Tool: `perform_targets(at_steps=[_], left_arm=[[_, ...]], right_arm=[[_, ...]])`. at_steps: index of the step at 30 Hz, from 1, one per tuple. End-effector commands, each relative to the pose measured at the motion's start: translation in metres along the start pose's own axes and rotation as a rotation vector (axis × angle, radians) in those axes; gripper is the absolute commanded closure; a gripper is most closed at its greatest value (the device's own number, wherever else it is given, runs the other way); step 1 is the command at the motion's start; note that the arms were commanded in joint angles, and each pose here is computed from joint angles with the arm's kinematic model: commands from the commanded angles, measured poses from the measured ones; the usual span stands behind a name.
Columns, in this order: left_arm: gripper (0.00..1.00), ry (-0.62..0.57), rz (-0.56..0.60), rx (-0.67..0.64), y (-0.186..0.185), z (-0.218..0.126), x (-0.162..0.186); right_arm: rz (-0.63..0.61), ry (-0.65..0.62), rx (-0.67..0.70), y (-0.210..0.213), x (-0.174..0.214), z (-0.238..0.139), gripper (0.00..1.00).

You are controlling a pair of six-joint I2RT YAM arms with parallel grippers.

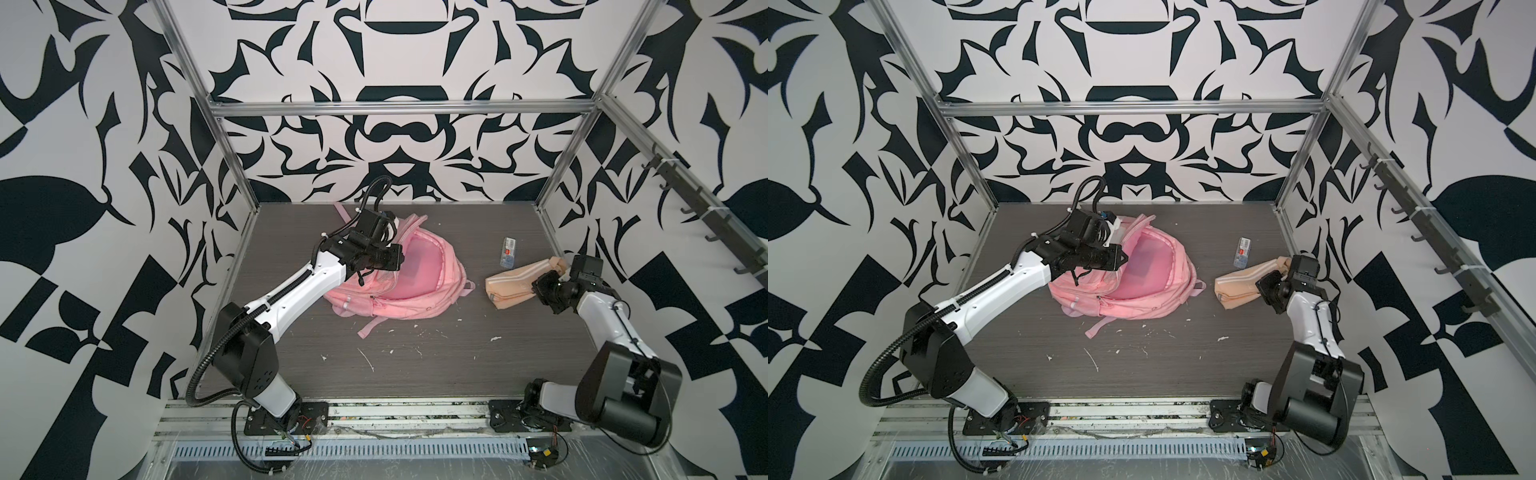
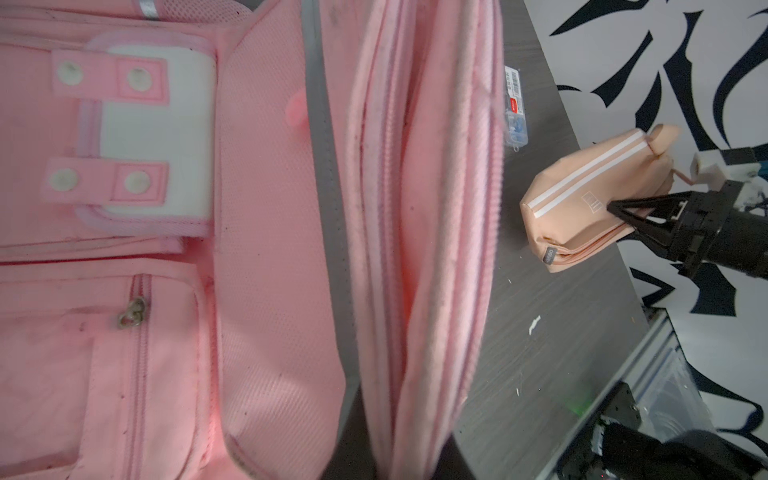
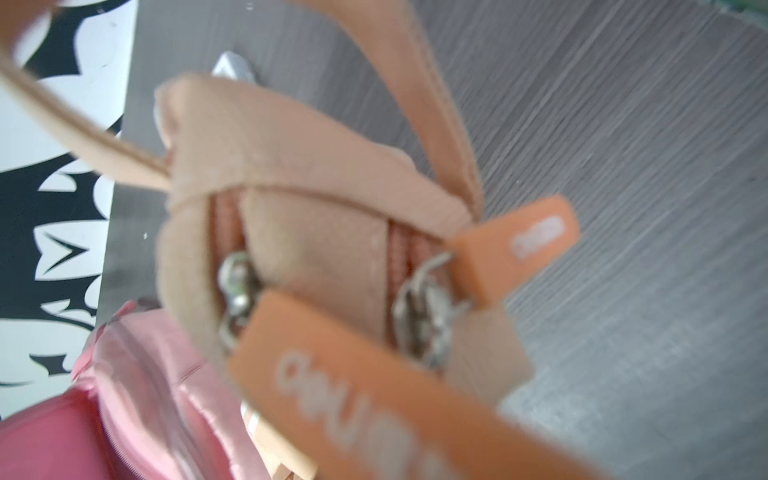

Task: Pack the student bag
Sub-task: 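Lift the peach pouch with the right gripper and carry it over the open backpack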

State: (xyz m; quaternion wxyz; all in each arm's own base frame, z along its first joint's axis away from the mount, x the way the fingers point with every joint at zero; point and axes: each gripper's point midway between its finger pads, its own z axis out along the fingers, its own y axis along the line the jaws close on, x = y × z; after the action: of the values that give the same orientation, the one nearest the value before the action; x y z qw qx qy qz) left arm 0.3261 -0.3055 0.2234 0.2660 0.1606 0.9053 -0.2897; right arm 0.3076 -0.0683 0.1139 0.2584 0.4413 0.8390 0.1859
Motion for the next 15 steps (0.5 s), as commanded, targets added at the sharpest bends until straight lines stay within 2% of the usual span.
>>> perform_targets(at_steps=[1, 5, 10, 15], left_arm=[[1.0, -0.051, 0.062, 0.141, -0.035, -0.04, -0.021], [1.0, -0.078, 0.041, 0.176, -0.032, -0.056, -0.032], [1.0, -0.074, 0.033, 0.269, -0.035, -0.066, -0.038], [1.0, -0.076, 0.047, 0.328, -0.044, -0.071, -0.042]], right_arm=[[-0.096, 0.036, -0.036, 0.024, 0.017, -0.023, 1.0], [-0.257, 0.036, -0.166, 0.078, 0.032, -0.054, 1.0], [-0.338, 0.158, -0.423, 0.149, 0.055, -0.059, 1.0], [-0.483, 0.277, -0.533, 0.215, 0.085, -0.059, 1.0]])
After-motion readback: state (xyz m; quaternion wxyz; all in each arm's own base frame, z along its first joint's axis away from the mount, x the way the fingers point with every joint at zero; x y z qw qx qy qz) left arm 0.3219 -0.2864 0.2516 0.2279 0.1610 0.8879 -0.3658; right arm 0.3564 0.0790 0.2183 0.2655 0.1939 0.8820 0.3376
